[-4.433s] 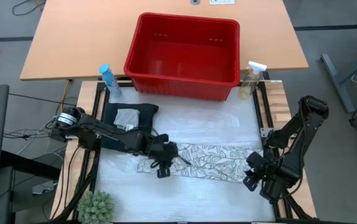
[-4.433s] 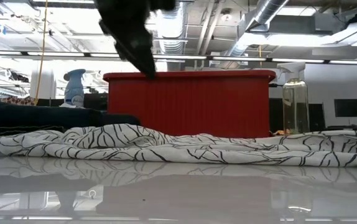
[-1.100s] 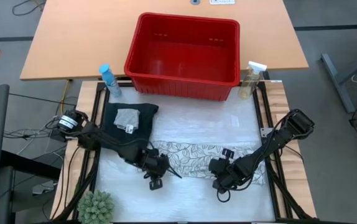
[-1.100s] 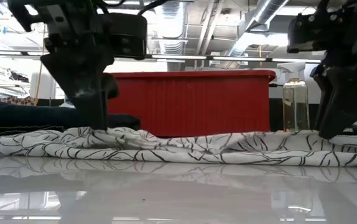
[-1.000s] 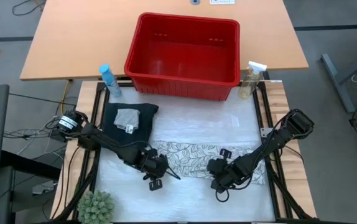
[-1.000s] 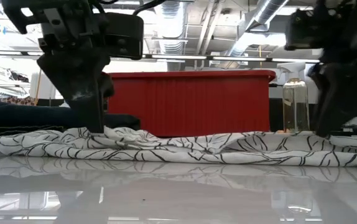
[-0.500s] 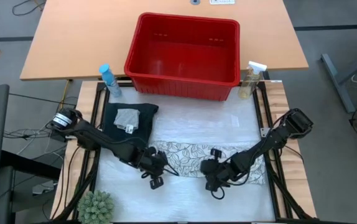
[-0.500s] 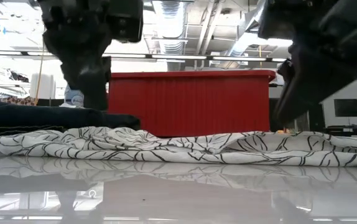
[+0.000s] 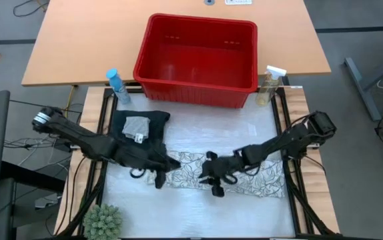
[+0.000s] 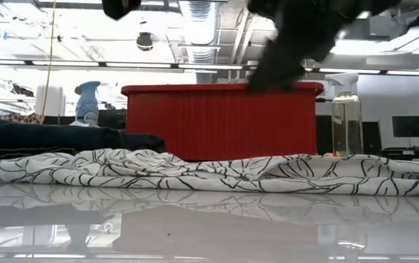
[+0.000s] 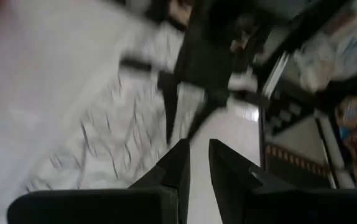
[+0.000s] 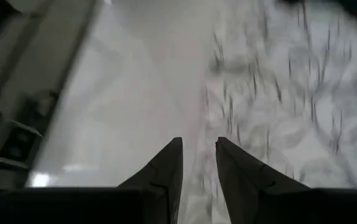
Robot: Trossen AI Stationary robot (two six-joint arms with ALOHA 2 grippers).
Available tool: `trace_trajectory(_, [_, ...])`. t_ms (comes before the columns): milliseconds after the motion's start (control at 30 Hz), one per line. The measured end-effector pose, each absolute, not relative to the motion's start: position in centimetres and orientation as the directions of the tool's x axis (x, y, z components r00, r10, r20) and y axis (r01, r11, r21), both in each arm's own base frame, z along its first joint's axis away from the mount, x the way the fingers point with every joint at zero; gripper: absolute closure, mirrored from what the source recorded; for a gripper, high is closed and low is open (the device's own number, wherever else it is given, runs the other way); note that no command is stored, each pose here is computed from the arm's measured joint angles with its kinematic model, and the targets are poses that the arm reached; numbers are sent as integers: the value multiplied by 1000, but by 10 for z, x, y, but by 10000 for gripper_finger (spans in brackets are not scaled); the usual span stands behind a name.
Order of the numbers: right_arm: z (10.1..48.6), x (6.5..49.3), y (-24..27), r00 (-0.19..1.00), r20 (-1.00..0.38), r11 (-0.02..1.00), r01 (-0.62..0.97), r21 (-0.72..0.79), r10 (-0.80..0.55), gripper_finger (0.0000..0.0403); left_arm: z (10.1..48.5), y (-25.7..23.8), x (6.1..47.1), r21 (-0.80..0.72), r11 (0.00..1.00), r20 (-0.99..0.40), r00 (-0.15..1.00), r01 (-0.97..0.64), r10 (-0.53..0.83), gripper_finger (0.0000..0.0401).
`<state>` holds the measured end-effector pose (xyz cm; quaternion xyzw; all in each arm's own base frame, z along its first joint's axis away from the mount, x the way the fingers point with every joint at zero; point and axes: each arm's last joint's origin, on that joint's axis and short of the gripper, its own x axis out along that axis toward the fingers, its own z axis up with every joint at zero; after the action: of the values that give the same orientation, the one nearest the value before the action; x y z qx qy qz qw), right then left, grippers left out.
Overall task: Fold Laundry from Bin
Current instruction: Fold the white patterned shirt
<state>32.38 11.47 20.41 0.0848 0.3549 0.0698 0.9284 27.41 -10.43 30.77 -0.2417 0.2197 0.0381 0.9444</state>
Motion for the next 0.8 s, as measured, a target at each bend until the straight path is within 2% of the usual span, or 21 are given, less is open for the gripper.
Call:
trace_trajectory(167, [232, 334, 93, 839, -480, 962, -176, 209, 258, 281, 342, -92, 249, -404, 897, -290, 955, -178, 58, 354])
trace_trajectory(367, [261, 341, 64, 937, -288, 980, -175, 99, 196, 281, 371, -80, 221, -371, 905, -165, 974, -208, 156, 354])
trace_trajectory(533, [277, 345, 41, 978, -158, 990, -128, 62, 136, 281, 383, -76, 206, -323, 928, -118, 980, -189, 159, 354])
trace_trajectory(667, [289, 345, 31, 993, -47, 973, -94, 210, 106, 281, 386, -74, 201, -264, 948, -105, 982, -180, 157, 354])
trace_trajectory(800, [299, 344, 24, 996, 20, 893, -89, 441, 90, 281, 386, -75, 200, -224, 964, -107, 986, -146, 124, 354])
